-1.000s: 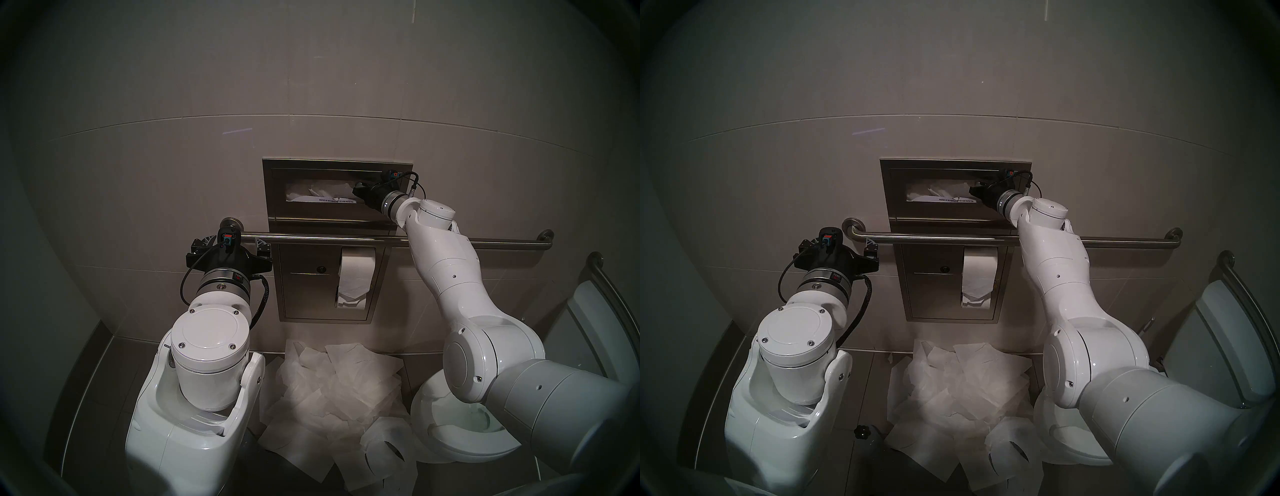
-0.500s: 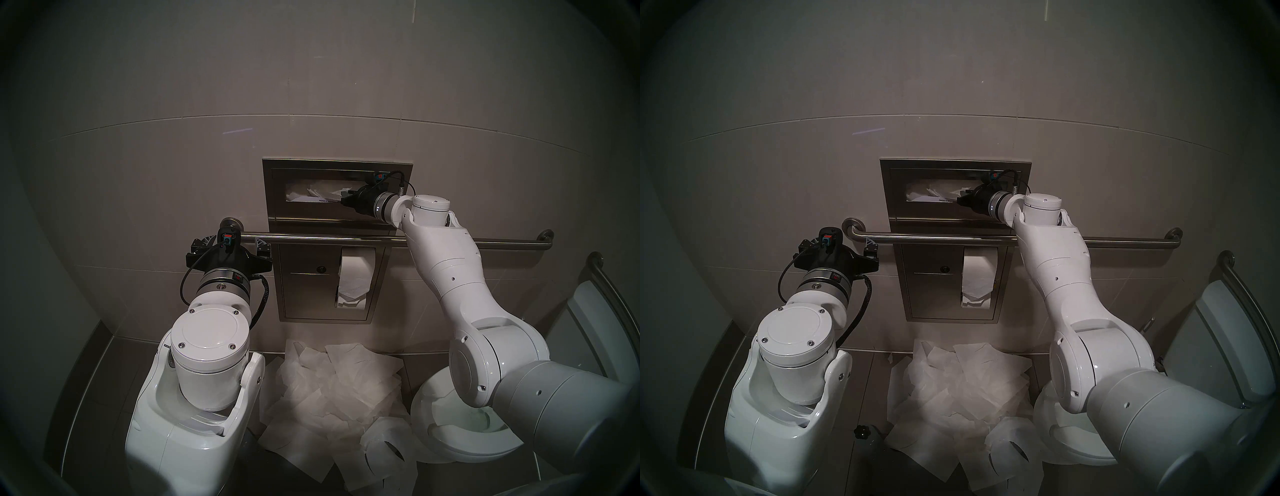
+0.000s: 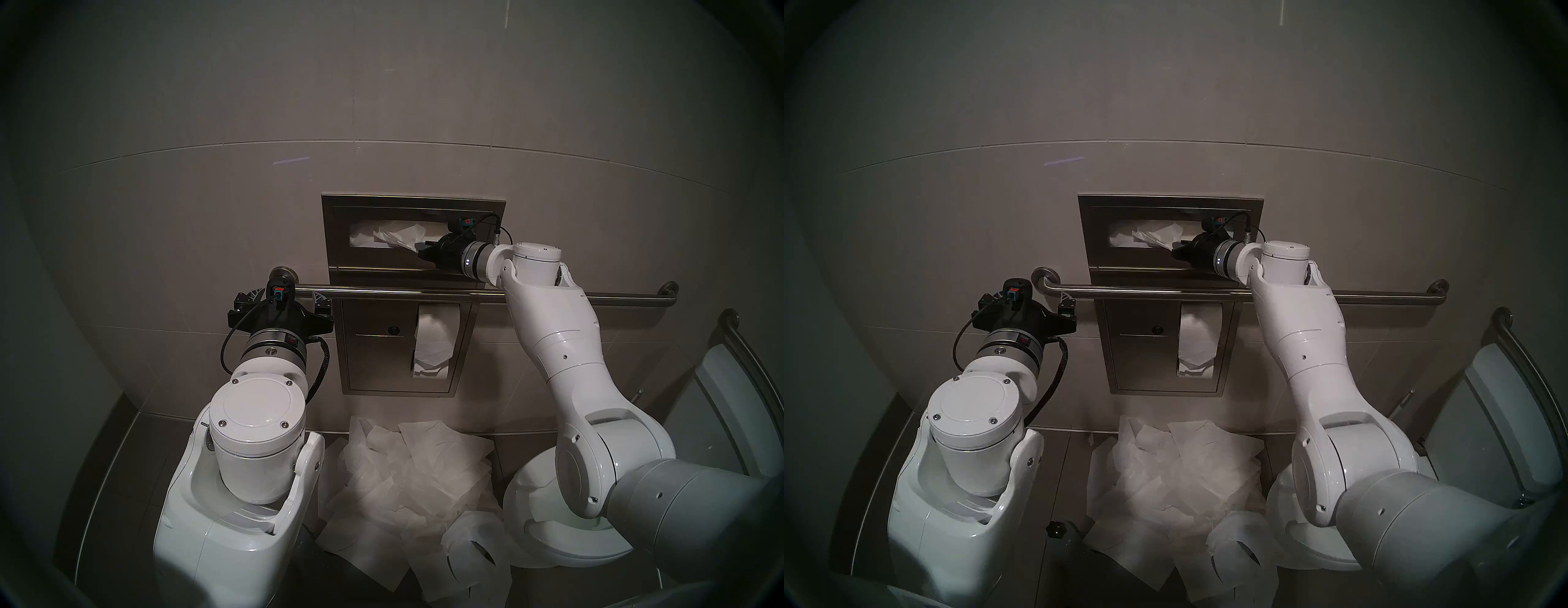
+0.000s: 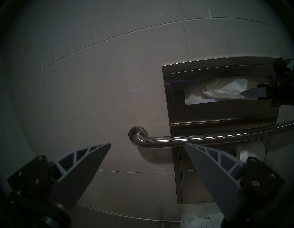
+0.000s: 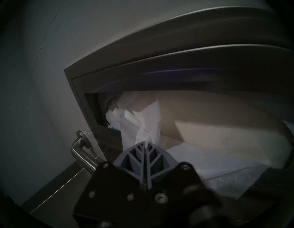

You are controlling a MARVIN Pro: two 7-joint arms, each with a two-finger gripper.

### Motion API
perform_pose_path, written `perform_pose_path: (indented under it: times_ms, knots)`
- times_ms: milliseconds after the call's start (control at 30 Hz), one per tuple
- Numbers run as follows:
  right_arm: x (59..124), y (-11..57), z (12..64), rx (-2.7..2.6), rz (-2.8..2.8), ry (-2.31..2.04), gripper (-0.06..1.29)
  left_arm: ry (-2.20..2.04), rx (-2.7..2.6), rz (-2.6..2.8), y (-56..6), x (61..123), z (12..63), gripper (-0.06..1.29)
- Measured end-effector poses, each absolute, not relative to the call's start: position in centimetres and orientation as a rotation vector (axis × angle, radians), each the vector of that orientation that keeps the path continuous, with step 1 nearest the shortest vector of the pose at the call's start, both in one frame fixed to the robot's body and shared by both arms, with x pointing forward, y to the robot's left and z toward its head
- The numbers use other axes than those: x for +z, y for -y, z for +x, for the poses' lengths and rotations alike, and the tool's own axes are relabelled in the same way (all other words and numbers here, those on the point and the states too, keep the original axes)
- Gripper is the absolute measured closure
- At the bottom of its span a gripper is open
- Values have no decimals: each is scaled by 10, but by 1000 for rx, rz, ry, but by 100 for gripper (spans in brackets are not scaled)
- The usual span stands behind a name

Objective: Take out a toilet seat cover

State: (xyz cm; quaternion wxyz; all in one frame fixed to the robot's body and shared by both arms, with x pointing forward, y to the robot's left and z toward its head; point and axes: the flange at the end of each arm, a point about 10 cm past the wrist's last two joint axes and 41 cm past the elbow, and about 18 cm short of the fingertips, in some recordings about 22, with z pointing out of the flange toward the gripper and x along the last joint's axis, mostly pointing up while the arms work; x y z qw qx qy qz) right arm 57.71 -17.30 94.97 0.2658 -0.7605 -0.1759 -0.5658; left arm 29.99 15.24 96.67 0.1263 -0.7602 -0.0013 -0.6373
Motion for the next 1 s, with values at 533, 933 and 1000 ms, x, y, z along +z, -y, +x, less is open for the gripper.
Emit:
perform_pose_path:
  times_ms: [533, 933, 1000]
  knots:
    - [968, 200, 560, -1596, -2083, 425, 127, 4, -1855, -2214, -152, 967, 300, -2]
    - [952, 196, 535, -1523, -2135, 350, 105, 3, -1855, -2214, -152, 967, 300, -2]
    - [950, 194, 531, -1512, -2145, 339, 105, 3, -1855, -2213, -152, 967, 300, -2]
